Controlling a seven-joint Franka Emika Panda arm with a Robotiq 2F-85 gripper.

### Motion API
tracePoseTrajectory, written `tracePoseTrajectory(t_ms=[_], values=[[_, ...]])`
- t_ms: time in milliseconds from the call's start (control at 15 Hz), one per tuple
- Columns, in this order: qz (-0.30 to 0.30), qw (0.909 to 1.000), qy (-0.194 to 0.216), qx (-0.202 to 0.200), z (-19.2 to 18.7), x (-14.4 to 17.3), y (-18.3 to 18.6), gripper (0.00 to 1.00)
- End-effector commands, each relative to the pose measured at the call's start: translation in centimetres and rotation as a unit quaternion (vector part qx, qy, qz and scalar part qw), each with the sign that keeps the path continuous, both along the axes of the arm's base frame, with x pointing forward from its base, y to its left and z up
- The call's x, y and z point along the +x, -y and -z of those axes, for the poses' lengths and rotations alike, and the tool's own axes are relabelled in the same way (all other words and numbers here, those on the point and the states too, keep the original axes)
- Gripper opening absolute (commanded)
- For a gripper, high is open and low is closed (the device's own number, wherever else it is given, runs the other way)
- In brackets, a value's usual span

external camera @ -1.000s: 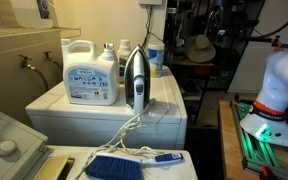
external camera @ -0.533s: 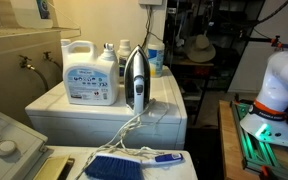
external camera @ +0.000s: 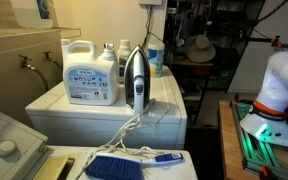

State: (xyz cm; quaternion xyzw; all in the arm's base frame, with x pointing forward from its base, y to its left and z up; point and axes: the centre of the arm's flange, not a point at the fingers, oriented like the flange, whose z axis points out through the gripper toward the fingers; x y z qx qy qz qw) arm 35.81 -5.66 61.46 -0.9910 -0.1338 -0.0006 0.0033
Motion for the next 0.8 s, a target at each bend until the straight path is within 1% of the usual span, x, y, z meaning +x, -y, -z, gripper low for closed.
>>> tracePoseTrajectory(t_ms=[0, 200, 333, 467, 533, 600, 733], values=[[0.016, 0.9977, 0.003, 0.066, 0.5, 2.7, 5.2, 1.00], [0.032, 0.9917, 0.037, 0.119, 0.8, 4.4, 9.4, 1.00], [0.039, 0.9874, 0.048, 0.145, 1.4, 5.4, 11.8, 1.00], [0.059, 0.9809, 0.049, 0.179, 2.3, 6.6, 13.5, 1.00], [0.053, 0.9860, 0.048, 0.151, 1.9, 4.6, 11.7, 1.00], [0.056, 0.9856, 0.046, 0.153, 2.2, 4.9, 12.1, 1.00], [0.054, 0.9862, 0.042, 0.150, 2.4, 5.2, 11.9, 1.00]])
